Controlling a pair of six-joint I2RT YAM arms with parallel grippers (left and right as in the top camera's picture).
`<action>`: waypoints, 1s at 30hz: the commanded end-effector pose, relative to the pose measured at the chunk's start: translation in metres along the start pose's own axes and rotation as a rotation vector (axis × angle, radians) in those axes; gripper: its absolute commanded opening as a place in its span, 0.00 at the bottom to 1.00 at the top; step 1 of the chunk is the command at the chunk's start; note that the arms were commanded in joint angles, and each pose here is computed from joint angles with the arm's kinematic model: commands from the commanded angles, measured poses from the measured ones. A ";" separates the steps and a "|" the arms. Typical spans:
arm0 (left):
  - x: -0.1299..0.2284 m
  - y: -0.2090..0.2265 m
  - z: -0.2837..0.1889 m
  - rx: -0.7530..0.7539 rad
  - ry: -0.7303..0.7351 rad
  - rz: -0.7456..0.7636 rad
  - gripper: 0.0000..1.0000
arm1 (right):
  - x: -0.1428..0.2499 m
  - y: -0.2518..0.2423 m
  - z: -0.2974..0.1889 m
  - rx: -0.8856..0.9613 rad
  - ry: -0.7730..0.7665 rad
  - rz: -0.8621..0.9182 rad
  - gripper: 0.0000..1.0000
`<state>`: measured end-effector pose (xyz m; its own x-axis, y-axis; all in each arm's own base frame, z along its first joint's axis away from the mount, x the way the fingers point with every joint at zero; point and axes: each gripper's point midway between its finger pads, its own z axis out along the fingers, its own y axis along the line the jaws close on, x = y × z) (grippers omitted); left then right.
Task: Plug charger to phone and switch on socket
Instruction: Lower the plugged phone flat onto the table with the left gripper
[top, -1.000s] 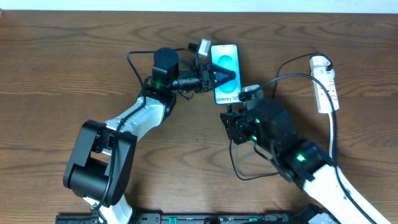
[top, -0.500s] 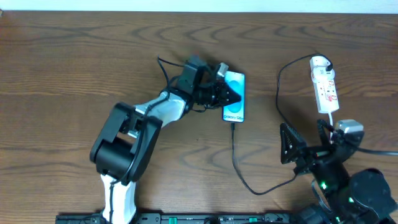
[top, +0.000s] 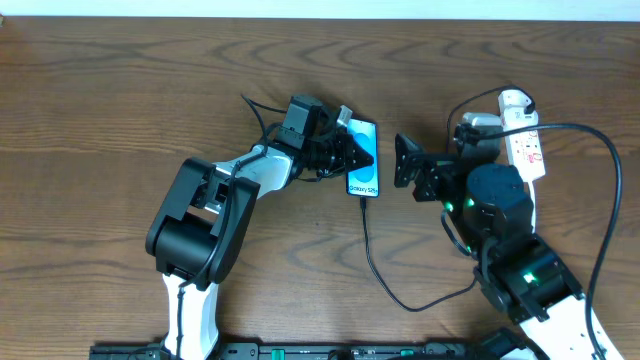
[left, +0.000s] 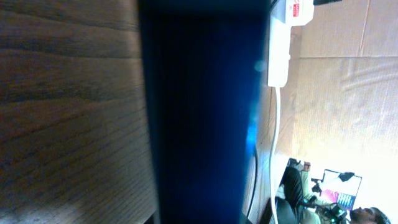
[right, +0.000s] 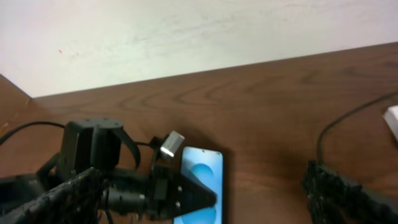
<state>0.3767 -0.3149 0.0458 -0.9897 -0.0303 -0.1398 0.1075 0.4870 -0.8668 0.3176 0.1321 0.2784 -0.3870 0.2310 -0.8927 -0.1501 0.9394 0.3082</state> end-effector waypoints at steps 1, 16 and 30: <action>-0.005 -0.004 0.000 0.015 -0.002 0.056 0.08 | -0.003 -0.009 0.009 0.035 -0.005 0.013 0.99; 0.007 0.031 0.016 -0.022 0.042 -0.008 0.26 | -0.005 -0.037 0.053 0.072 -0.010 0.116 0.99; 0.024 0.086 0.008 -0.306 0.038 -0.116 0.40 | 0.011 -0.029 0.048 0.010 0.077 0.116 0.99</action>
<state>0.3635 -0.3066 0.0120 -0.9997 -0.0125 -0.0202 0.0094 0.5711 -0.8208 0.3635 0.1216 0.2371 -0.4763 0.3039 -0.8251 -0.0916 0.9161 0.3902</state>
